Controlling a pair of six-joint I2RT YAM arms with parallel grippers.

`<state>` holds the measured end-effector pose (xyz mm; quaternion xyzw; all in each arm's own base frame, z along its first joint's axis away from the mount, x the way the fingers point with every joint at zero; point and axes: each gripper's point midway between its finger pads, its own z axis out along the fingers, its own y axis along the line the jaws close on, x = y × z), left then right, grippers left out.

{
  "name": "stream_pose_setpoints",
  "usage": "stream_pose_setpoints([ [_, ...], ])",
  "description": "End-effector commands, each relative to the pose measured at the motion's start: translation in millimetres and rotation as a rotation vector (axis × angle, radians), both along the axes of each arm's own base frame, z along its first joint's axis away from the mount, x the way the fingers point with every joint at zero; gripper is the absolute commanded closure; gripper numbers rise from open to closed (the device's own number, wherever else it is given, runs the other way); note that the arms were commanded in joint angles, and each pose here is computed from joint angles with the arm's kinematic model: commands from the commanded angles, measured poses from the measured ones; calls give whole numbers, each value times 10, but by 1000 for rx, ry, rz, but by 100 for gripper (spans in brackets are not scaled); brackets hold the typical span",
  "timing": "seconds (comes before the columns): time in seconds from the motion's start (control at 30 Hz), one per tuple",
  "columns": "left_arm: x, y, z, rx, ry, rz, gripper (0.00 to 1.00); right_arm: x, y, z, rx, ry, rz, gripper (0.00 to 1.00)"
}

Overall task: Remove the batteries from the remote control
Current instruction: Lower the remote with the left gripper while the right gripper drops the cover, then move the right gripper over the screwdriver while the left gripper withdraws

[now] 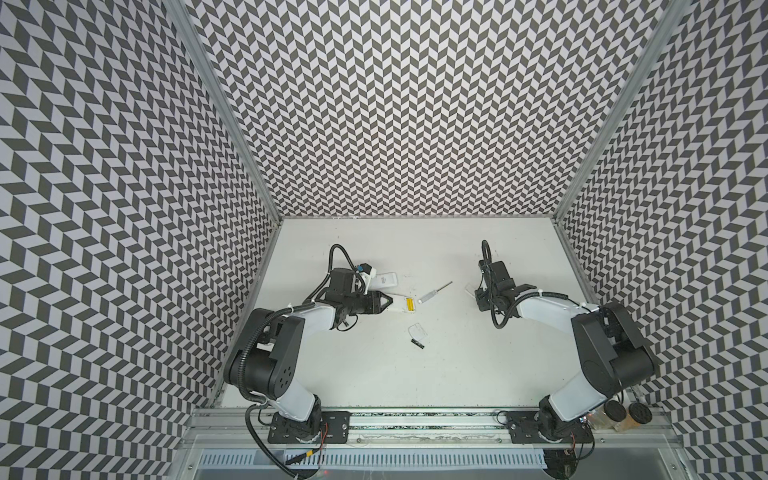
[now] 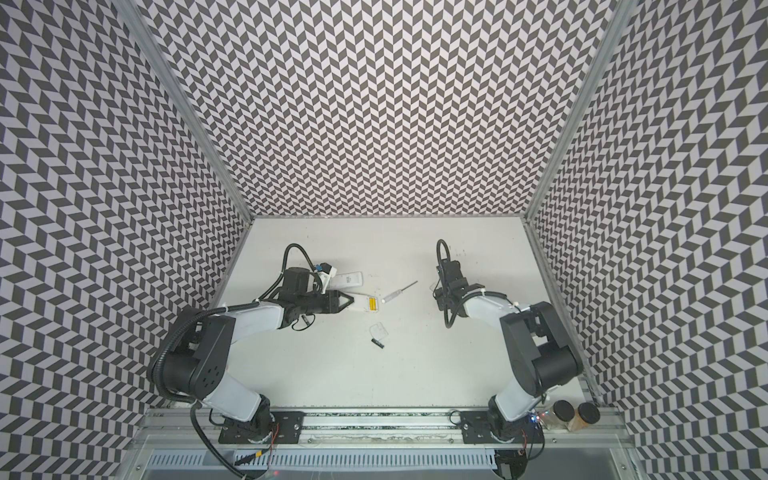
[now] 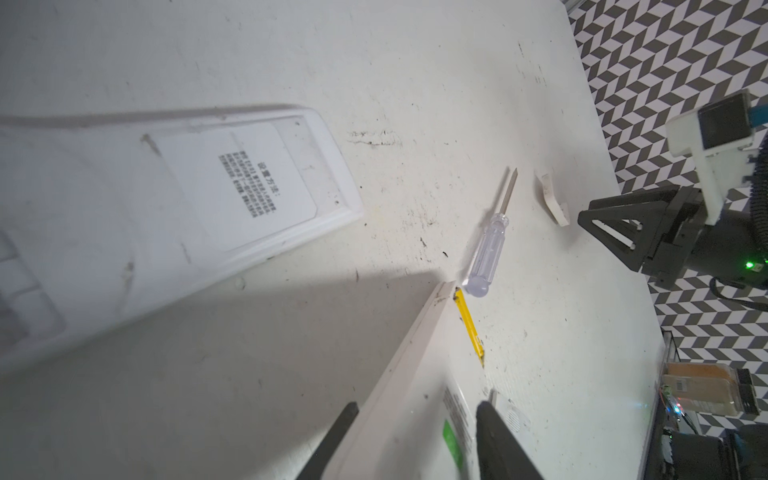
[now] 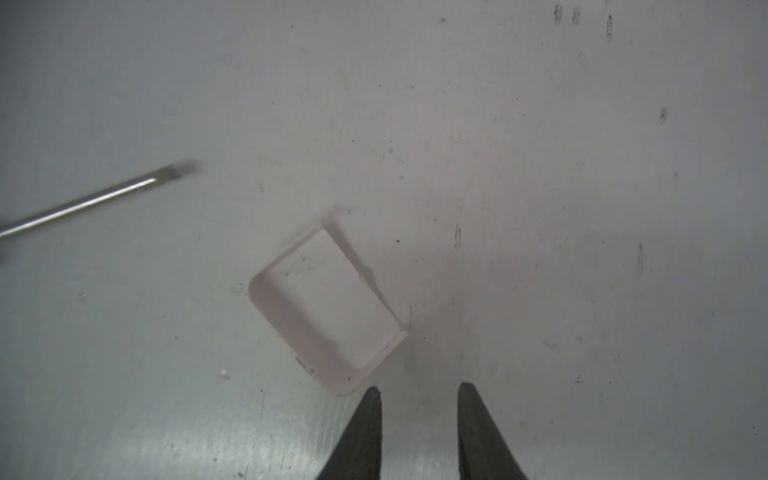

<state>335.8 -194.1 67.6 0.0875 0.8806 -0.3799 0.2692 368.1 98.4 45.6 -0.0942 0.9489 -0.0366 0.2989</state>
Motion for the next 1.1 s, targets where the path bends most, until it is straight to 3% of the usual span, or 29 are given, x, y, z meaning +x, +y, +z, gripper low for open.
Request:
stream_pose_setpoints([
  [0.0, 104, 52, 3, 7, -16, 33, 49, 73, 205, 233, 122, -81, 37, 68],
  [0.13, 176, 113, -38, 33, 2, 65, 32, 39, 464, 310, 228, -85, 87, 66],
  [0.5, 370, 412, 139, 102, -77, 145, 25, 10, 1019, 417, 325, -139, 155, 58],
  [0.7, 515, 487, 451, 128, -182, 142, 23, 121, 1286, 352, 282, -127, 187, 55],
  [1.07, 760, 984, 921, 181, -328, 201, 6, 397, 1626, 326, 119, -141, 236, 46],
])
